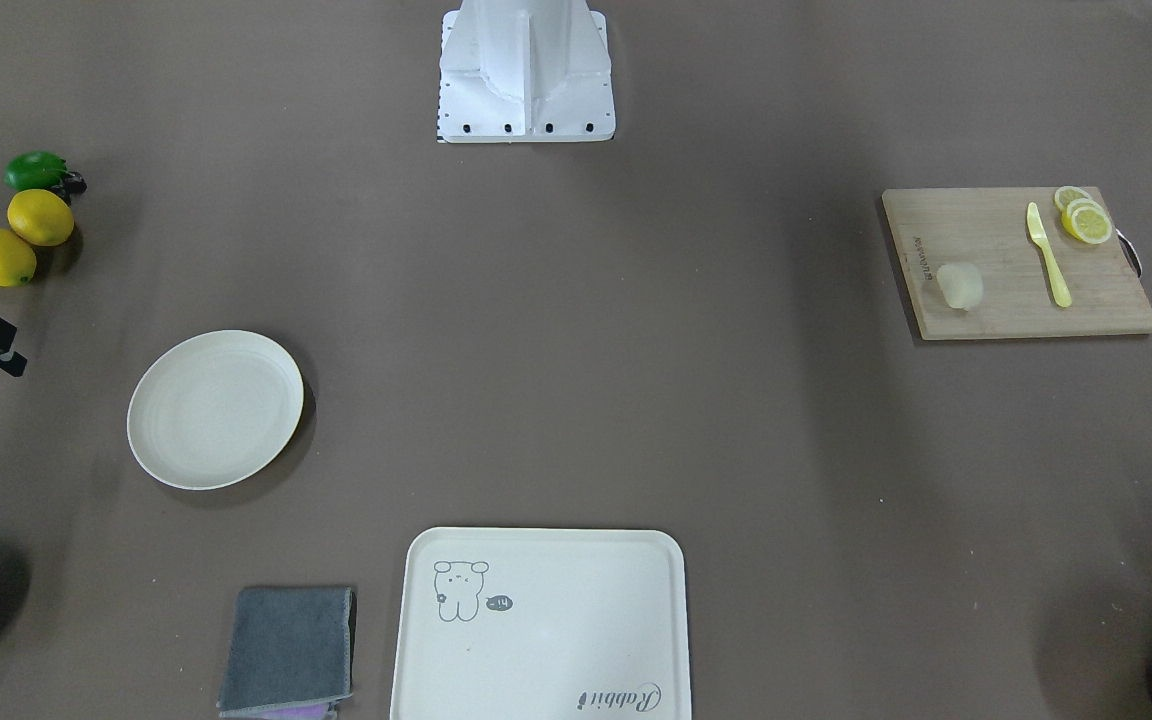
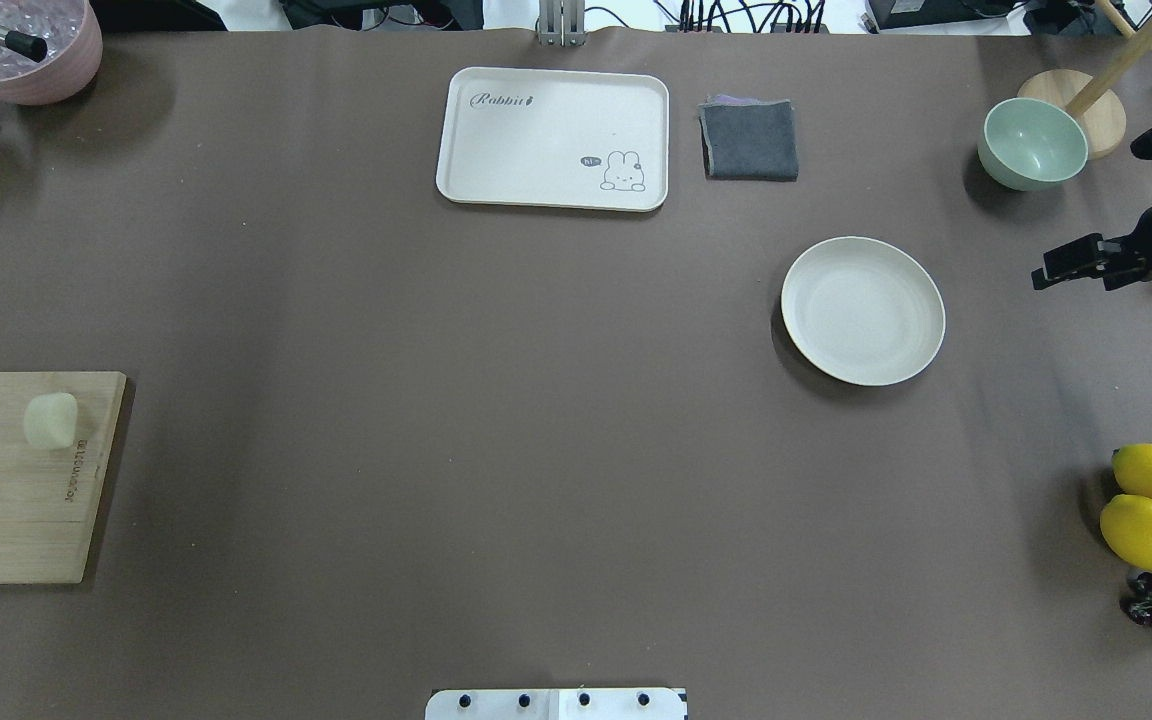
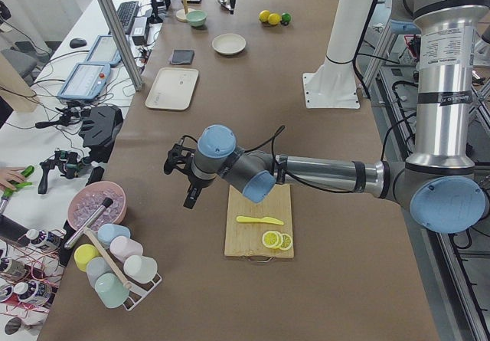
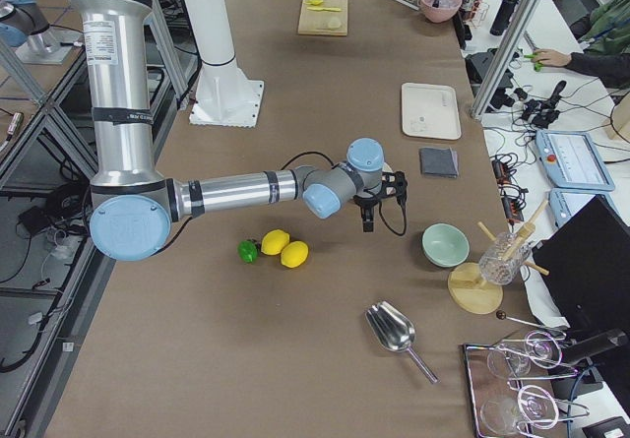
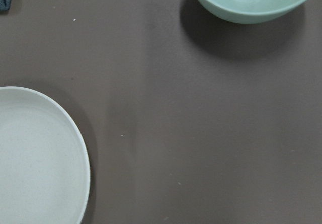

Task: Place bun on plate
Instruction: 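Move the right gripper in toward the white plate's rim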

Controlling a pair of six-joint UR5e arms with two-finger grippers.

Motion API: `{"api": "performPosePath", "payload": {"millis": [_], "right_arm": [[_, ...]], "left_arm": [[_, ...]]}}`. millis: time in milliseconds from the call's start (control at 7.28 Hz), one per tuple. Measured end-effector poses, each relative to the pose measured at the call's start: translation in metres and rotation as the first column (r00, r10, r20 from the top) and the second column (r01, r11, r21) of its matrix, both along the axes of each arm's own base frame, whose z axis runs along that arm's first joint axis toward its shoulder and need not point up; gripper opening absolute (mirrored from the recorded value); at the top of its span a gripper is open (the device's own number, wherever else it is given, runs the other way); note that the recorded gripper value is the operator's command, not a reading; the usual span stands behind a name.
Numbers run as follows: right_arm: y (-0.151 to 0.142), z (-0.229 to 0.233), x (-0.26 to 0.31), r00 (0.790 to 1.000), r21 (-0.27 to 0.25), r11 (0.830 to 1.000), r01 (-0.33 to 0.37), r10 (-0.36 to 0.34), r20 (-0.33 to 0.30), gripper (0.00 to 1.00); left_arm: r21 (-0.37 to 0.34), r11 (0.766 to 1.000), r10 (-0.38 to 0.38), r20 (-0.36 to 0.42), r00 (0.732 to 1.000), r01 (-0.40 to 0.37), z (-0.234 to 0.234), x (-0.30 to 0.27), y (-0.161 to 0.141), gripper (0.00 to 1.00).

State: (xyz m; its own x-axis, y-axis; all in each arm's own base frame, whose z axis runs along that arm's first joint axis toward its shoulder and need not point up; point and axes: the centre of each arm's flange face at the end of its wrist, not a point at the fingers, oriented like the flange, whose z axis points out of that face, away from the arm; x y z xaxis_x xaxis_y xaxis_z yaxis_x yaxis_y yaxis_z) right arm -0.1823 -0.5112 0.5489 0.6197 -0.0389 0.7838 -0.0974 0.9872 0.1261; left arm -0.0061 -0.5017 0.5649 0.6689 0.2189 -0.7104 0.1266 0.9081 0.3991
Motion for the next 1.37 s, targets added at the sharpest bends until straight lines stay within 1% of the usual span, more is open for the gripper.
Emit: {"api": "performPosePath", "payload": {"millis": [137, 412, 550, 687, 824, 962, 1374], "right_arm": [[0.001, -0.008, -0.035, 1.000, -0.007, 1.000, -0.025, 0.026, 0.005, 1.00], [0.009, -0.024, -0.104, 0.999, -0.003, 0.999, -0.048, 0.048, -0.013, 1.00], [0.015, -0.024, -0.123, 0.999, -0.002, 0.999, -0.046, 0.046, -0.023, 0.91], [0.019, -0.022, -0.131, 0.999, -0.006, 0.999, -0.041, 0.041, -0.028, 0.53], [0.022, -0.021, -0.133, 0.999, -0.008, 0.999, -0.034, 0.033, -0.028, 0.23], [0.024, -0.021, -0.133, 0.999, -0.010, 1.000, -0.024, 0.024, -0.024, 0.00], [0.025, -0.030, -0.132, 1.000, 0.002, 1.000, -0.013, 0.013, -0.003, 0.00]], "left_arm": [[0.001, 1.000, 0.000, 0.000, 1.000, 0.000, -0.001, 0.001, -0.001, 0.98], [0.004, 1.000, 0.001, -0.001, 1.000, -0.001, -0.002, 0.001, -0.002, 0.98], [0.004, 1.000, 0.000, 0.000, 1.000, 0.000, -0.002, 0.001, -0.002, 0.98], [0.004, 1.000, -0.001, 0.000, 1.000, 0.001, -0.002, 0.000, -0.002, 0.98], [0.003, 1.000, -0.001, 0.001, 1.000, 0.001, -0.002, 0.001, -0.002, 0.98], [0.002, 1.000, -0.001, 0.001, 1.000, 0.001, -0.002, 0.001, -0.003, 0.98], [0.005, 1.000, -0.001, 0.001, 1.000, 0.001, -0.004, 0.001, -0.003, 0.98]]}}
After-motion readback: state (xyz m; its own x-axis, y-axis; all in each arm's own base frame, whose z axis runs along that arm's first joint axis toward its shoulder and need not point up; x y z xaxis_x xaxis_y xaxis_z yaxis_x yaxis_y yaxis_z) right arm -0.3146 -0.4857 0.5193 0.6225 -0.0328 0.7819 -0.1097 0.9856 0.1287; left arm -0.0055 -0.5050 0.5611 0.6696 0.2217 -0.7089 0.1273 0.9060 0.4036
